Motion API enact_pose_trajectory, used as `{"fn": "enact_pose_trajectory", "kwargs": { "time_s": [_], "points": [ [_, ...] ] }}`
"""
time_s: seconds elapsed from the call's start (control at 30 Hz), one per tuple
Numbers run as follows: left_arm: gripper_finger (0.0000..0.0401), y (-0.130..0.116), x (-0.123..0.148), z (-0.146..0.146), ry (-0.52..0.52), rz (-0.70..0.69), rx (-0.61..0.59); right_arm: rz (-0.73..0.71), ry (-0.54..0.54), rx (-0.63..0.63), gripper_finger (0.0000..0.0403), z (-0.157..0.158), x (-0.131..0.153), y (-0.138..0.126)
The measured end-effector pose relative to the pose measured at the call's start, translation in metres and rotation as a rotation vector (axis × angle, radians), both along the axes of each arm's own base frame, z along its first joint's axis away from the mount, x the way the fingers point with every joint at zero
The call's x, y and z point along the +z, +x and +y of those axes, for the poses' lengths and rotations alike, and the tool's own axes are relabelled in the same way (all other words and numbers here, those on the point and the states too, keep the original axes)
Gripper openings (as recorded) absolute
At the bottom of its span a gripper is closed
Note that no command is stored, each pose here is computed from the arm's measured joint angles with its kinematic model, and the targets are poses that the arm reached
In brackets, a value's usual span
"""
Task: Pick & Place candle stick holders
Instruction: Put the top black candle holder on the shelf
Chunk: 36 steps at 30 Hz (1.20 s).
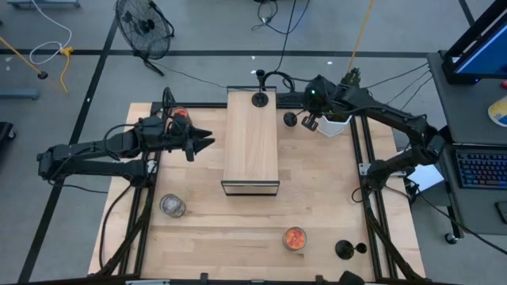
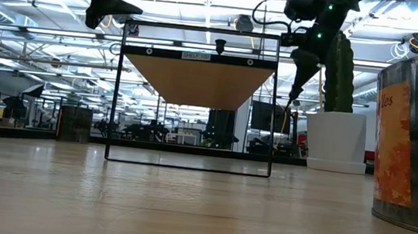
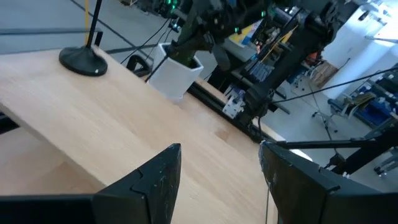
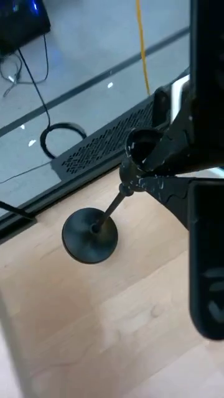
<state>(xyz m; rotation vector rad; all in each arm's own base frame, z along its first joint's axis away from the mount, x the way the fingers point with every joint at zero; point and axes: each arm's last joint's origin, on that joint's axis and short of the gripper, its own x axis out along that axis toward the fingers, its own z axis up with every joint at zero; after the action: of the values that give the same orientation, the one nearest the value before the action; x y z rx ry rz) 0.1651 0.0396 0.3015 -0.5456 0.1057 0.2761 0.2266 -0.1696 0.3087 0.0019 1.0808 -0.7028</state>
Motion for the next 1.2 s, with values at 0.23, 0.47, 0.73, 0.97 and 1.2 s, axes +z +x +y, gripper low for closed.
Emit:
{"fn": "enact_pose_trajectory", "kwargs": {
  "time_s": [0.23, 0.47, 0.73, 0.97, 1.2],
  "points": [
    [0.0225, 0.001, 0.005, 0.001, 0.014, -0.05, 0.013, 0.062, 0.011, 0.012, 0.0001, 0.023, 0.017, -0.005],
    [0.0225, 0.01, 0.004, 0.003, 0.007, -0.071, 0.042, 0.083, 0.044, 0.076, 0.0001, 0.049, 0.043, -0.003],
    [0.0225, 0.036, -0.004, -0.002, -0.005, -0.08, -0.012, 0.164, 0.102, 0.131, 0.0, 0.078, 0.061, -0.009],
    [0.0225, 0.062, -0.008, -0.012, 0.023, -0.164, -0.074, 0.24, 0.145, 0.17, 0.0, 0.1, 0.079, -0.02],
    [0.0225, 0.089, -0.004, -0.022, 0.045, -0.173, -0.121, 0.143, 0.207, 0.264, 0.0, 0.115, 0.102, -0.022]
  ]
}}
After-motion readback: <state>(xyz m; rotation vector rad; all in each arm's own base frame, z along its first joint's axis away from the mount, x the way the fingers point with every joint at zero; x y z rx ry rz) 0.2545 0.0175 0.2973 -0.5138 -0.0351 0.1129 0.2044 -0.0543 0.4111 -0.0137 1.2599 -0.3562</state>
